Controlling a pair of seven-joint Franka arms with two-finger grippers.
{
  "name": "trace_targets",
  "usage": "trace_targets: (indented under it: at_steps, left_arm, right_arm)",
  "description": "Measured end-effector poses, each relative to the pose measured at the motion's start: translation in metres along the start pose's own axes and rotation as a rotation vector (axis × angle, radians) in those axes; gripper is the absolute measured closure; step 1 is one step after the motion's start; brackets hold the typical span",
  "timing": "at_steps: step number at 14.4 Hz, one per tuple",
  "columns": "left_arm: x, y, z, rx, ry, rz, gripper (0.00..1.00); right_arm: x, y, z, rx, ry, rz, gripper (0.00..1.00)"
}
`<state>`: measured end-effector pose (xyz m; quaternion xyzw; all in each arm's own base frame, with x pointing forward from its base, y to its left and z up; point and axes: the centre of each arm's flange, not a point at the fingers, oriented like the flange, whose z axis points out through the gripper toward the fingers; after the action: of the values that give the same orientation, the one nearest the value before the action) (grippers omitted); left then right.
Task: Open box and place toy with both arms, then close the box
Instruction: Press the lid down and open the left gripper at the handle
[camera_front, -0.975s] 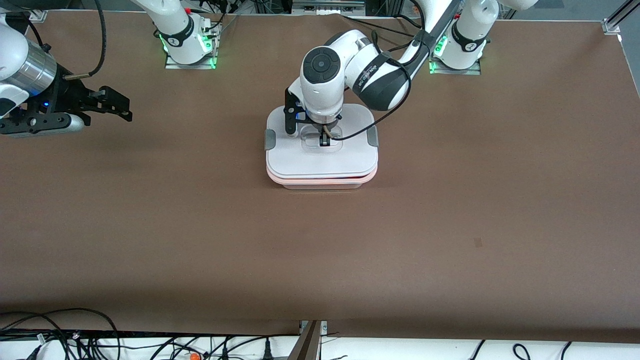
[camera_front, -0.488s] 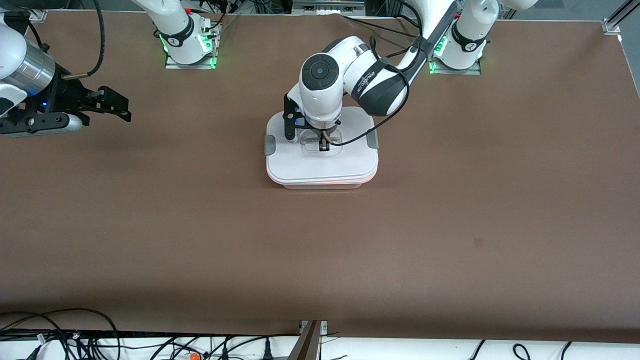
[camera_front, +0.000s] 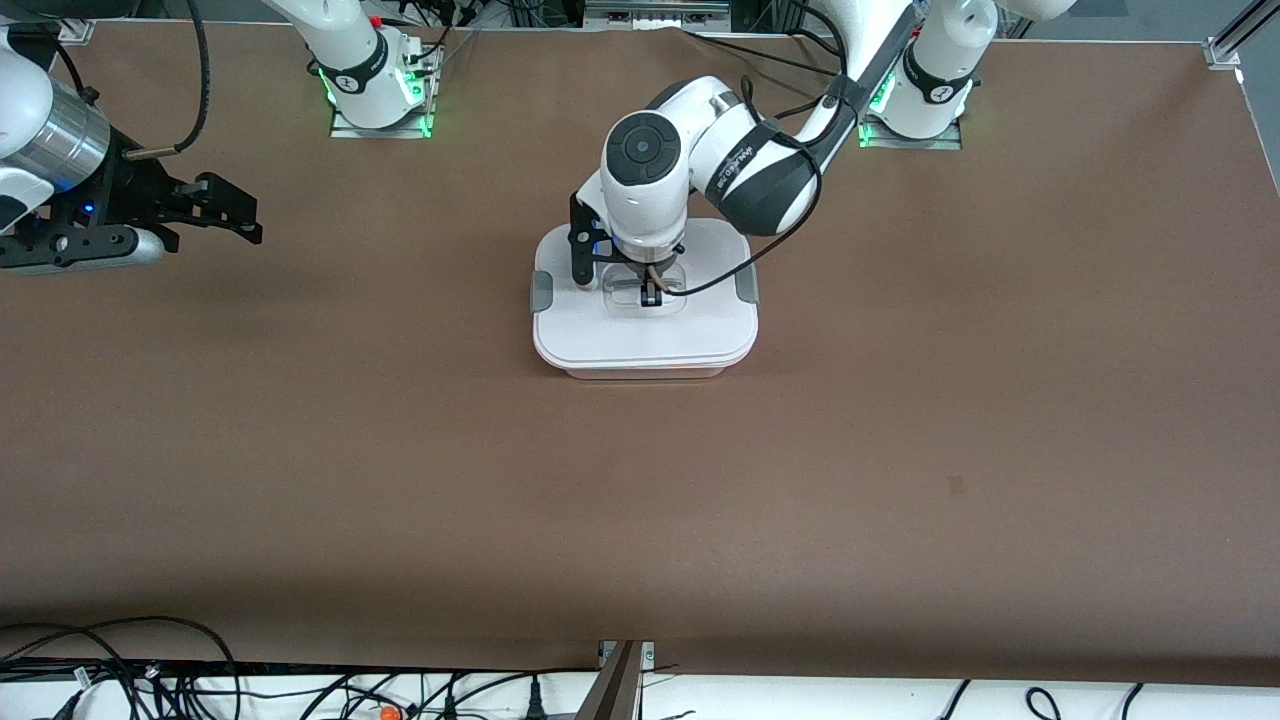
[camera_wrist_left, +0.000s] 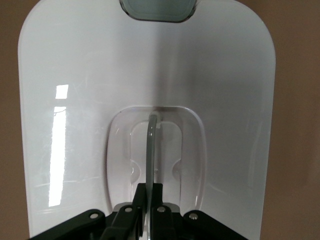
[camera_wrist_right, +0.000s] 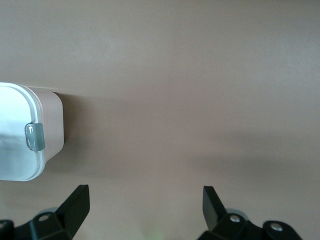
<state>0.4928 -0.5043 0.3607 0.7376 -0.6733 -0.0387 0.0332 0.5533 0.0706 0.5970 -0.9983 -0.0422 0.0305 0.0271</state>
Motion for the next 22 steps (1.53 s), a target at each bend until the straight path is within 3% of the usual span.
trace_targets:
  at_steps: [11,13,17,21,22]
  left_arm:
    - [0.001,-0.002,0.003,0.002,0.002,-0.002,0.93]
    - [0.0,-0.005,0.007,0.005,0.001,-0.009,0.81]
    - [0.0,-0.011,0.017,0.008,0.0,-0.067,0.44]
    - [-0.001,-0.012,-0.016,0.018,0.04,-0.113,0.04]
    - [-0.007,-0.016,-0.028,0.018,0.05,-0.133,0.0]
  right_arm:
    - [0.0,0.0,0.0,-0.004,0.002,0.0,0.0]
    - [0.0,0.0,0.0,-0.004,0.002,0.0,0.0]
    - [0.0,0.001,0.0,-0.005,0.003,0.0,0.0]
    - [0.0,0.001,0.0,-0.005,0.003,0.0,0.0]
    - [0.0,0.001,0.0,-0.005,0.003,0.0,0.0]
